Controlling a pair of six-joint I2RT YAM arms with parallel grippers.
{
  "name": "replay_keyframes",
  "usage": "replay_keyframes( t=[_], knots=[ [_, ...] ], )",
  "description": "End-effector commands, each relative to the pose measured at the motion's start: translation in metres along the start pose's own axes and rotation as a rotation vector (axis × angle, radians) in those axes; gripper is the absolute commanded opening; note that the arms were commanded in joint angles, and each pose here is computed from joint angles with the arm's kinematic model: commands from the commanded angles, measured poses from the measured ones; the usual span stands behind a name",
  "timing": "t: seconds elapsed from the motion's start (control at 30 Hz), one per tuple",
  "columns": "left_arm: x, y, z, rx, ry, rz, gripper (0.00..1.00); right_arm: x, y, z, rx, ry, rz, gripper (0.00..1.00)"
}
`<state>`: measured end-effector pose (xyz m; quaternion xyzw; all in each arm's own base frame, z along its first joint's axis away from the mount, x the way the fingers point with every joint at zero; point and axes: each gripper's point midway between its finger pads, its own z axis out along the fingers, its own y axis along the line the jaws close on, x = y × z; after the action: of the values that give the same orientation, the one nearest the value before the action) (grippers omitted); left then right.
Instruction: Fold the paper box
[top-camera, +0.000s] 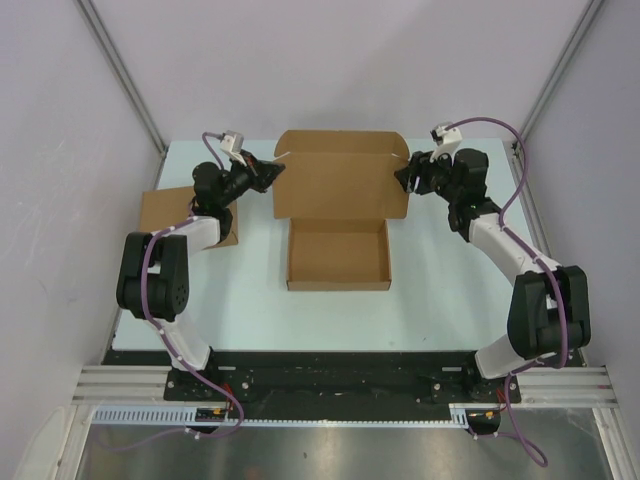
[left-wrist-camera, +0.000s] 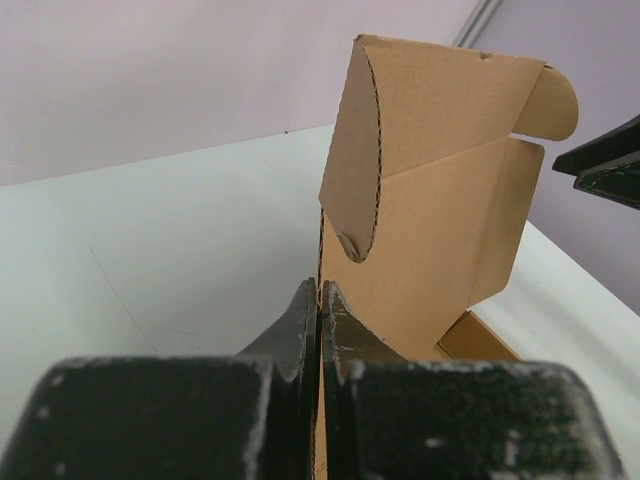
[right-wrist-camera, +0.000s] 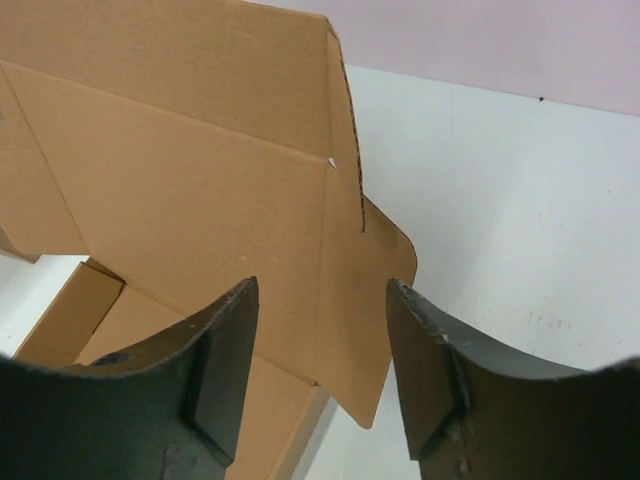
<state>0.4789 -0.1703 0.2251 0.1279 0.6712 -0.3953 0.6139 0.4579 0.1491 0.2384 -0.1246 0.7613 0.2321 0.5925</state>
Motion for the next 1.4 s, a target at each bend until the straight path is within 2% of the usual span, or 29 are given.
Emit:
replay_keyframes(
  t=[0.0,0.33,0.57,1.03,1.17,1.37],
  knots=[
    [-0.030,-0.017,-0.001,0.030,-0.062,0.070,0.00,-0.011,-0.014,0.001,0.028,-0.033,-0.011,0.61],
    [-0.023,-0.015,-0.002,0.026,-0.045,0.071,0.00,0.001,-0.025,0.017,-0.022,-0.045,0.020,0.61],
    [-0.021,-0.014,-0.002,0.025,-0.036,0.071,0.00,-0.004,-0.017,0.024,-0.082,-0.082,0.030,0.58],
    [-0.016,-0.012,0.000,0.027,-0.026,0.069,0.00,-0.005,-0.013,0.037,-0.130,-0.104,0.048,0.48],
    [-0.016,-0.011,0.000,0.028,-0.024,0.066,0.00,-0.010,-0.010,0.041,-0.139,-0.120,0.055,0.41],
    [-0.015,-0.012,0.000,0.031,-0.020,0.067,0.00,-0.017,-0.008,0.041,-0.150,-0.146,0.073,0.39]
  ],
)
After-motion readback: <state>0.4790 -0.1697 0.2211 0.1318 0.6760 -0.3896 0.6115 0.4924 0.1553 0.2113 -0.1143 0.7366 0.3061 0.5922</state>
